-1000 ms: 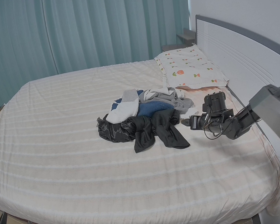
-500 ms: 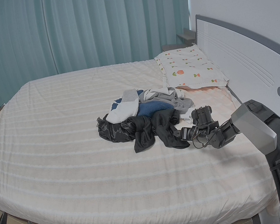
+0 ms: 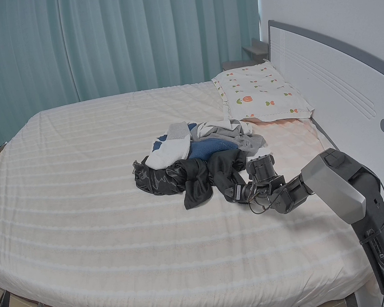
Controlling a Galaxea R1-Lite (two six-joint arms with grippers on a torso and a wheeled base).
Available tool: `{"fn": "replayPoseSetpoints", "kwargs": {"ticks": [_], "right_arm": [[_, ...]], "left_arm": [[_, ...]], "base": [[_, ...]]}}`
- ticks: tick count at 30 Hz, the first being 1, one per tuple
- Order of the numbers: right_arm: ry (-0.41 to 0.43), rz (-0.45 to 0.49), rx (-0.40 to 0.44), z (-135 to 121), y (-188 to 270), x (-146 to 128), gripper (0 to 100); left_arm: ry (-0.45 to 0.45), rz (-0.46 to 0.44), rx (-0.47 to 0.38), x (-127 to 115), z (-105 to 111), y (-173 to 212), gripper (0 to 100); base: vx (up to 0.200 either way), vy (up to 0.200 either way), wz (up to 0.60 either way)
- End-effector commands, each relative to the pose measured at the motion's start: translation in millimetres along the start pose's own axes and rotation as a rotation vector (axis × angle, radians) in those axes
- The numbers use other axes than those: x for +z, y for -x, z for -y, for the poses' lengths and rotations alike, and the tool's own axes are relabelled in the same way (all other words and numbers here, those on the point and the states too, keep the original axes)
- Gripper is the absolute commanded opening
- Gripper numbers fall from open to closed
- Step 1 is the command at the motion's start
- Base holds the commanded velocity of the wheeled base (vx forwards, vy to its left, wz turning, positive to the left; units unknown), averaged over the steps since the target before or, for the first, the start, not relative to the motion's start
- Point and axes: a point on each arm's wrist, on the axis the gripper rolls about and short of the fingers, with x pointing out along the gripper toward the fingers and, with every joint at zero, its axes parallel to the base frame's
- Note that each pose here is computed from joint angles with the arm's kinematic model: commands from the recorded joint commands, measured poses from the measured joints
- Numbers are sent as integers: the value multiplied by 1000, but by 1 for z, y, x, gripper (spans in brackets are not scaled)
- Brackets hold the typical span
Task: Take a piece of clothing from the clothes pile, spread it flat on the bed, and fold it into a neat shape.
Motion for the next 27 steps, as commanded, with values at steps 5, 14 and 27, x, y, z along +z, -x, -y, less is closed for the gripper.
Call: {"fn": "replayPoseSetpoints", "kwargs": {"ticks": [5, 14, 27], "right_arm": [[29, -7, 2, -3, -7, -9, 0], [-34, 55, 57, -14, 40, 12, 0], [-91, 233, 395, -38, 189, 35, 0]], "left_arm": [[1, 1, 1, -5, 0, 0, 100], [1, 2, -12, -5, 0, 0, 100], [135, 206, -63, 102, 0, 0, 100]], "base": [[0, 0, 0], [0, 0, 0], [0, 0, 0]]}}
